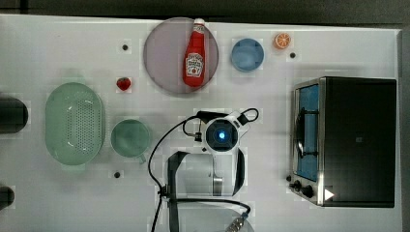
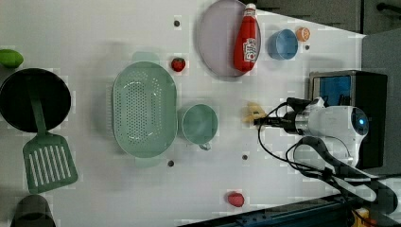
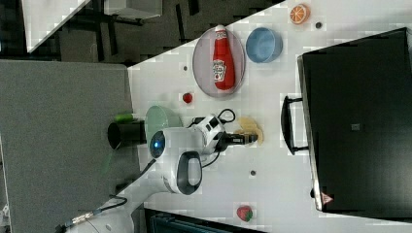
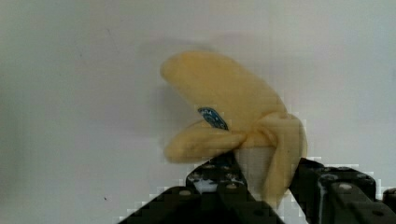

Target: Pick Banana and place it in mug.

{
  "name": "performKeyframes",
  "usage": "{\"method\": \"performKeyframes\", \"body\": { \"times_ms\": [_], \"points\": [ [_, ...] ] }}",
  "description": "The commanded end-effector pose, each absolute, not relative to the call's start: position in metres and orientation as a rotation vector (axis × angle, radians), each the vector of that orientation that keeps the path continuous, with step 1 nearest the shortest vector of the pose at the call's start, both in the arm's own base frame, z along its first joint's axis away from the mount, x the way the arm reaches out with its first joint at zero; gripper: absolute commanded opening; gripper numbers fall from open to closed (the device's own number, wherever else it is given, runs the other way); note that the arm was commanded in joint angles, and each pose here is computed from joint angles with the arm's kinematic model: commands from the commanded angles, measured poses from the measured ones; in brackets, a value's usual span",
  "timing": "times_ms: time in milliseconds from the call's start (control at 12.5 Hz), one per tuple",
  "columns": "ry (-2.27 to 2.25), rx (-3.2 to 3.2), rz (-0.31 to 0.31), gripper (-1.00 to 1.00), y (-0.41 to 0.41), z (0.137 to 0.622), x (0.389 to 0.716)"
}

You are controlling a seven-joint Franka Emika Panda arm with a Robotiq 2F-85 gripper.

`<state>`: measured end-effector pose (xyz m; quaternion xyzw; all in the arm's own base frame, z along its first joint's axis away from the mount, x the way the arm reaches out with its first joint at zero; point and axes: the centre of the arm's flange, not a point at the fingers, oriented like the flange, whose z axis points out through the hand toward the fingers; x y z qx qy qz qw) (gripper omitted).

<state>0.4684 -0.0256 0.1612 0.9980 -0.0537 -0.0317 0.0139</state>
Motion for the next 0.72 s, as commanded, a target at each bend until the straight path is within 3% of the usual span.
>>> {"method": "performKeyframes", "body": {
  "times_ms": [80, 720],
  "points": [
    [-0.173, 3.116, -0.003, -0.37, -0.033, 0.191, 0.477],
    [-0.190, 3.117, -0.048, -0.37, -0.019, 0.388, 0.470]
  ]
}}
